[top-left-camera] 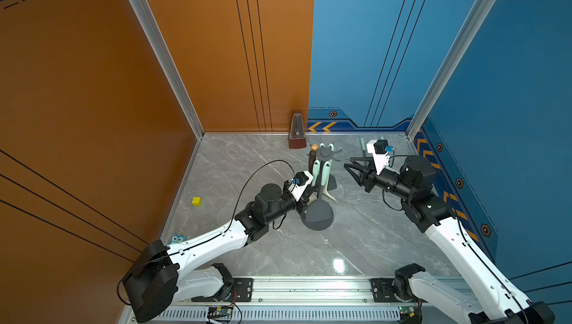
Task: Take the spatula off the kitchen utensil rack
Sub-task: Take off the spatula from the rack.
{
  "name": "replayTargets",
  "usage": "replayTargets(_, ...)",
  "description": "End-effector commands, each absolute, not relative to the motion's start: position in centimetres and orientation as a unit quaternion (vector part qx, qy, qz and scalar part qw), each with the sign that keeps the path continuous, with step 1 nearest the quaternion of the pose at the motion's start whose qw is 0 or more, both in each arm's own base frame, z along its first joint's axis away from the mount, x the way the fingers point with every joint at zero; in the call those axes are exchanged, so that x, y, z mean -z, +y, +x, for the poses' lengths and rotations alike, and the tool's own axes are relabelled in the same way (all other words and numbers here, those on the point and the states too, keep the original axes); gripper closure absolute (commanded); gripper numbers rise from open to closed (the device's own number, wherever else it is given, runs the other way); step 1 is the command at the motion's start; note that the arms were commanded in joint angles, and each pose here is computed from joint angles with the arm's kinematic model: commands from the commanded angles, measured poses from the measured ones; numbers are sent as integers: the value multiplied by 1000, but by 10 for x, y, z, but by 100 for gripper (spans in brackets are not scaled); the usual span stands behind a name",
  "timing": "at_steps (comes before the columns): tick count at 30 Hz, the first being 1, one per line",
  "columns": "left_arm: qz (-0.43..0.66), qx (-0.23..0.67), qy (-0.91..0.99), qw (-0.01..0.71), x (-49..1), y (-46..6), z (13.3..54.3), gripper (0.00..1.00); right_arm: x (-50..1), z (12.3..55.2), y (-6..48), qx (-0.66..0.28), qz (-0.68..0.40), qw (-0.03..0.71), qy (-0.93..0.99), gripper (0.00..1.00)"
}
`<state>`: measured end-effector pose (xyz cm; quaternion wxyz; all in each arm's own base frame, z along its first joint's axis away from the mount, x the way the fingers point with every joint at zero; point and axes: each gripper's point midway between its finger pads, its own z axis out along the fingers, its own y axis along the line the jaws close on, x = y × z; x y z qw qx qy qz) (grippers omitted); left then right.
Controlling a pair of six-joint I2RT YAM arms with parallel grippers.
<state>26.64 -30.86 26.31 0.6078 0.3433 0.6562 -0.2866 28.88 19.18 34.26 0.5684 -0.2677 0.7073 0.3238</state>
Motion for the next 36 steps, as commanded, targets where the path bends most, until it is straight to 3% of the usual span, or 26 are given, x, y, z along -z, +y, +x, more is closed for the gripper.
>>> replayTargets(1,332,285,655,616,-269,-303,267,89,-332,286,193,-317,-267,559,719,60)
replayTargets(36,330,285,659,613,-266,-304,267,89,-322,291,234,-353,-284,543,707,62)
